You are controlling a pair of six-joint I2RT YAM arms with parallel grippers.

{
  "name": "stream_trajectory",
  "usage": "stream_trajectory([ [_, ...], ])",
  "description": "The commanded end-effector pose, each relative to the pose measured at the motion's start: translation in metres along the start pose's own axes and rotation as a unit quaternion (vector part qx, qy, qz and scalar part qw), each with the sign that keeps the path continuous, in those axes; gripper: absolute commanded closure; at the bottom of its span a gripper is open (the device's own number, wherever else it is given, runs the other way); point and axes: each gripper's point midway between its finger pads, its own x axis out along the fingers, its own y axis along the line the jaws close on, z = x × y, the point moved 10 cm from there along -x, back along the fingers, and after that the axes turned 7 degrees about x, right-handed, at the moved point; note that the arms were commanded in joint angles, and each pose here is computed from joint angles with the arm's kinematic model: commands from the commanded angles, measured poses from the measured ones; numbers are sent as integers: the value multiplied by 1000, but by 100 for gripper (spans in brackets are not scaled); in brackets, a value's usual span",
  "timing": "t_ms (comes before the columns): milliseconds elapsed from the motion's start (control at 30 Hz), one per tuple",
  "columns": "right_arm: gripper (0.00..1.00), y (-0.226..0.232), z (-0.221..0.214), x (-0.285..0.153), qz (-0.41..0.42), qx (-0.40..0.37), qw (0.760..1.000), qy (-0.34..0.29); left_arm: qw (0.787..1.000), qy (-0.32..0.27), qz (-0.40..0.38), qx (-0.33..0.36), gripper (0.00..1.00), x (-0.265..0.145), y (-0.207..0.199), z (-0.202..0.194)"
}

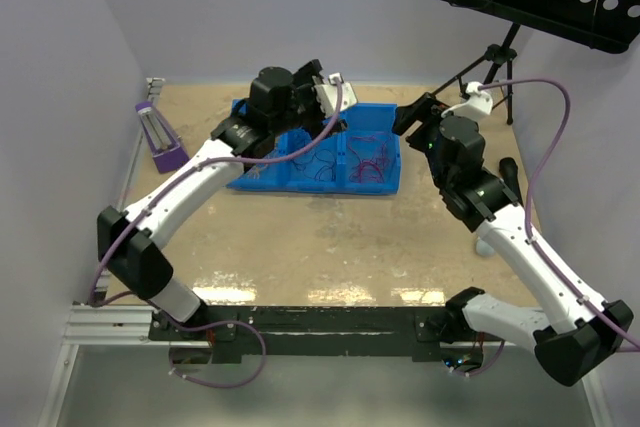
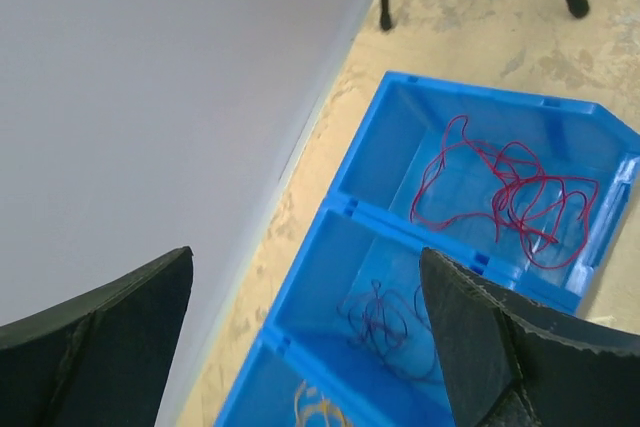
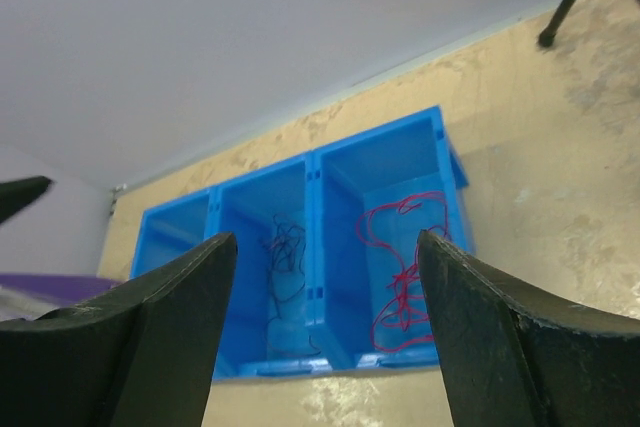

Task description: Untangle the cables

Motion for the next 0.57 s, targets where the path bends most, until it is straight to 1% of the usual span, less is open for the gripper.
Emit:
stream_trajectory([
  [0,22,10,-2,2,39,-3,999,32,981,152,51,-111,0,-68,4,0],
  [67,21,8,-6,3,38,-11,998,39,966,192,86,-152,0,-90,-7,-8],
  [133,21,4,-13,5,33,-17,998,53,954,218,111,-174,0,-113,-24,-21],
  [167,22,3,-15,5,30,-20,998,59,951,211,135,-184,0,-125,-25,-20],
  [233,22,-2,-22,4,26,-24,997,73,942,218,161,-198,2,-145,-37,-28],
  [333,21,-8,-27,0,29,-24,996,80,924,246,196,-219,3,-169,-49,-43],
  [433,22,-11,-29,-4,37,-26,995,84,908,286,208,-223,3,-188,-55,-61],
  [500,22,-14,-30,-5,30,-29,995,85,902,292,220,-231,1,-198,-54,-75],
  [533,21,-18,-30,-3,10,-34,996,76,898,293,232,-231,0,-202,-52,-82],
])
